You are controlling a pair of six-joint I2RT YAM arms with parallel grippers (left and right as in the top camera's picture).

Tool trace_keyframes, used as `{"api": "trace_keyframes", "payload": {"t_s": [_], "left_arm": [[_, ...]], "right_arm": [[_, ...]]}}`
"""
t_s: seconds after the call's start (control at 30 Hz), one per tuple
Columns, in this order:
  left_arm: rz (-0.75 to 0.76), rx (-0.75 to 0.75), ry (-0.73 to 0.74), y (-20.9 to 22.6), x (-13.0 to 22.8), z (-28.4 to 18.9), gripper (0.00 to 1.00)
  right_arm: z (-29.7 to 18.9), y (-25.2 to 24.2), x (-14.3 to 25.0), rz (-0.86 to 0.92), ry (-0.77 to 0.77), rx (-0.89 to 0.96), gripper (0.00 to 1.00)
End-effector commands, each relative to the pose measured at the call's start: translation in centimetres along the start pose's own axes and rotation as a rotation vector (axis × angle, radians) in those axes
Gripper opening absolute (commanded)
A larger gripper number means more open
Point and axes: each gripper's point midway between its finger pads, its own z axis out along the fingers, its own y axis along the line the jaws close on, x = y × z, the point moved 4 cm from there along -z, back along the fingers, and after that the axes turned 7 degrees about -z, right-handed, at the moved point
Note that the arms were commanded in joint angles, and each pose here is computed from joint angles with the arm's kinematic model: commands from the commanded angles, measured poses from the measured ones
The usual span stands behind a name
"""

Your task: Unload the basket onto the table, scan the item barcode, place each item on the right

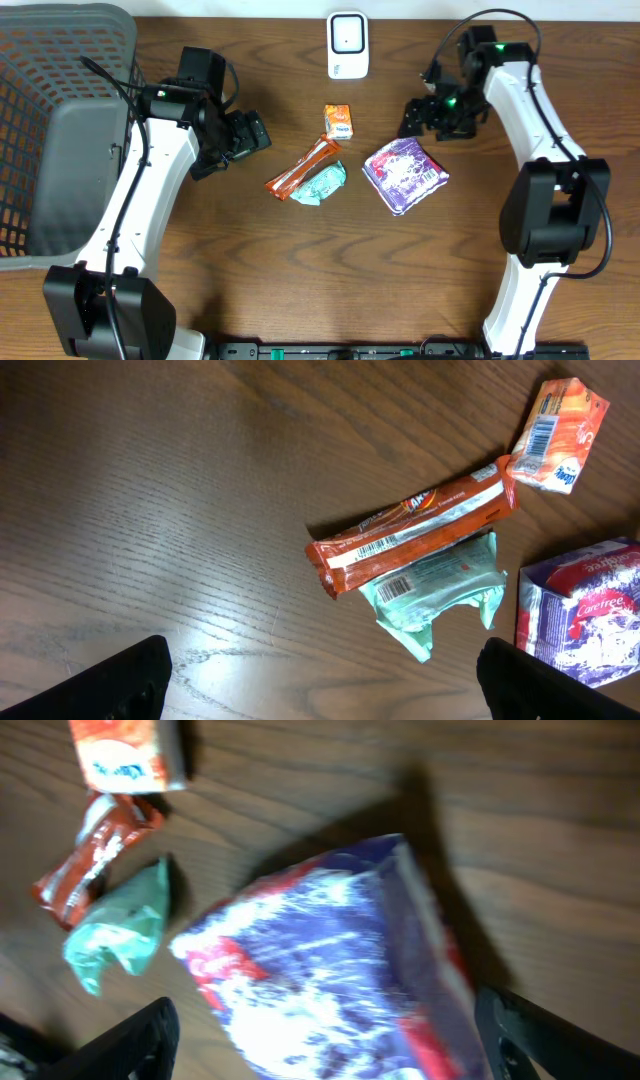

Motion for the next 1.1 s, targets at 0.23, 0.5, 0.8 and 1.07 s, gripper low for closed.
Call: {"api": "trace_keyframes", "payload": {"t_s": [0.23, 0.5, 0.8, 1.07], "left_arm": [[0.005, -0.009, -0.007, 0.0, -0.2, -0.1, 0.98], [0.005, -0.009, -0.007, 0.0, -0.2, -0.1, 0.98], [0.005, -0.009, -0.007, 0.0, -0.2, -0.1, 0.98], [0.005, -0.009, -0.007, 0.0, -0.2, -0.1, 0.98]], "right_arm": [[2.6, -1.0, 1.9, -0.217, 0.028, -0.049, 0.93], [6.8, -1.1, 4.7, -0.198, 0.048, -0.153, 0.73], [3.4, -1.1, 1.7, -0.061, 0.001, -0.063, 0.04], [-4.4, -3.0, -1.2, 0.111, -0.041, 0.491, 0.01]]}}
